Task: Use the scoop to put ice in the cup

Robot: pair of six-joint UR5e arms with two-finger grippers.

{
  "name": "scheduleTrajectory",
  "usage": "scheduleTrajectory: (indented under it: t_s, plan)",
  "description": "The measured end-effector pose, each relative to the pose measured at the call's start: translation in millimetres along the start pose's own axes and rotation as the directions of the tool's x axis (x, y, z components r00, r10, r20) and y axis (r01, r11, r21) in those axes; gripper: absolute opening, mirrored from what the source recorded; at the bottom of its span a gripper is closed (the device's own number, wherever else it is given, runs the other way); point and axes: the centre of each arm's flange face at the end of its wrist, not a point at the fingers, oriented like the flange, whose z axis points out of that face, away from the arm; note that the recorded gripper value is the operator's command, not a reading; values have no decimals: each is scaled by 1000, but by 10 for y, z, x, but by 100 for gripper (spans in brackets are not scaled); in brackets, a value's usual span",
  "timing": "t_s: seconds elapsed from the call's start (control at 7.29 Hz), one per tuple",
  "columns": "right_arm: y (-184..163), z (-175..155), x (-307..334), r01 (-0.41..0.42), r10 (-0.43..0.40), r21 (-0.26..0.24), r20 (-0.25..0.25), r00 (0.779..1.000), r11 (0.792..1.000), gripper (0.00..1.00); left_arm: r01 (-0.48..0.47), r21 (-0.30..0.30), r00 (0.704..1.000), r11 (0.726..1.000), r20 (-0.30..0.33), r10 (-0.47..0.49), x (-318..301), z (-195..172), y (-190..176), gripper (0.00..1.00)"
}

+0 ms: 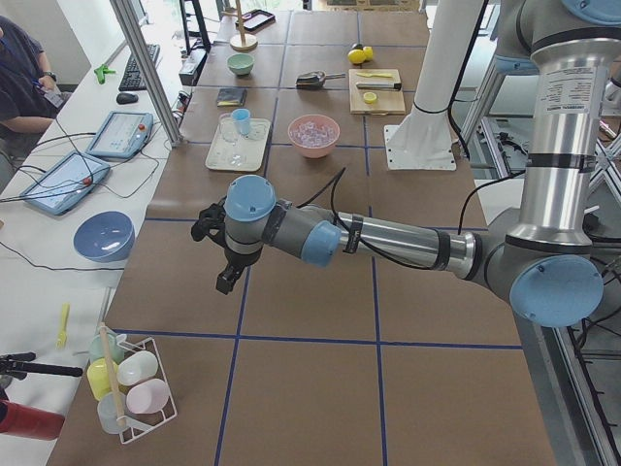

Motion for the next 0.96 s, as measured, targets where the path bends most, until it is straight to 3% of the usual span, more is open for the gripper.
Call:
scheduleTrajectory:
  t_s: [0.14,0.41,0.69,0.96]
  plan:
    - [-45,-26,-25,4,-4,6,1,1000,1000,100,-68,24,998,997,-11,69,152,84,-94,100]
    - [-75,-58,-58,11,-11,13,4,1000,1000,100,-258,75,963,963,-64,263,737,453,-368,100]
    - [-78,-66,-65,12,-12,15,7,1000,1000,100,-385,111,909,916,-127,398,1382,741,-701,100]
    - [-76,-74,-68,12,-12,16,7,1000,1000,100,-503,177,827,846,-185,530,2054,1002,-931,100]
